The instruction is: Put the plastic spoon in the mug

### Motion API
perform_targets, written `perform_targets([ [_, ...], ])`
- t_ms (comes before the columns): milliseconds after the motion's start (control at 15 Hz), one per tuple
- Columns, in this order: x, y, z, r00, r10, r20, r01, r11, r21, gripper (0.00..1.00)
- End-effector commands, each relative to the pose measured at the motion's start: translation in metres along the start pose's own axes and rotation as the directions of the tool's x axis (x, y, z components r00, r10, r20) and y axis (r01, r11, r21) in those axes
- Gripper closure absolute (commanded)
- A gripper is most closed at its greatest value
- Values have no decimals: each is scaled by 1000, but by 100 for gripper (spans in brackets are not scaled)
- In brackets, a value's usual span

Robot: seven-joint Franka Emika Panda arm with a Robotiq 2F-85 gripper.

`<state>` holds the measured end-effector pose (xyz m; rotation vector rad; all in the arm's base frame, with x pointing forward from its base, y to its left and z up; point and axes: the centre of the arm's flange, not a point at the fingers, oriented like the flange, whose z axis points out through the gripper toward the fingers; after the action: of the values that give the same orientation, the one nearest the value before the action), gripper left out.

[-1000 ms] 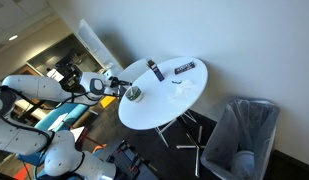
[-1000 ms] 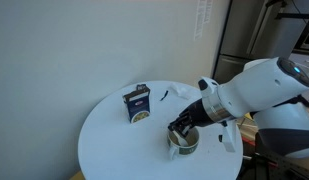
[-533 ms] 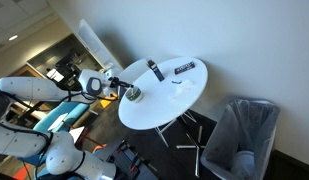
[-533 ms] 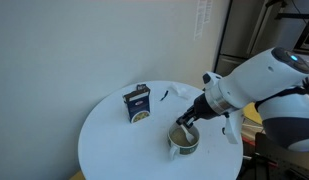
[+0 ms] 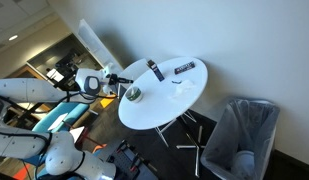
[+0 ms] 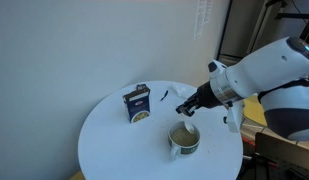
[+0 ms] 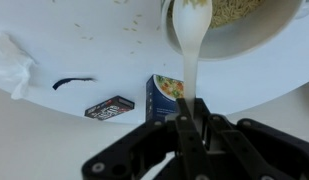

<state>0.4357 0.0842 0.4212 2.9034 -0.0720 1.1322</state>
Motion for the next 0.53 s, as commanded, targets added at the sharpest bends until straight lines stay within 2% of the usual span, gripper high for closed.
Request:
perform_targets([
  [0, -5, -1, 16, 999, -45, -31, 46, 998, 37, 97],
  [267, -14, -14, 33, 997, -73, 0, 73, 994, 86, 97],
  [467, -22, -24, 41, 995, -83, 51, 78, 993, 90, 97],
])
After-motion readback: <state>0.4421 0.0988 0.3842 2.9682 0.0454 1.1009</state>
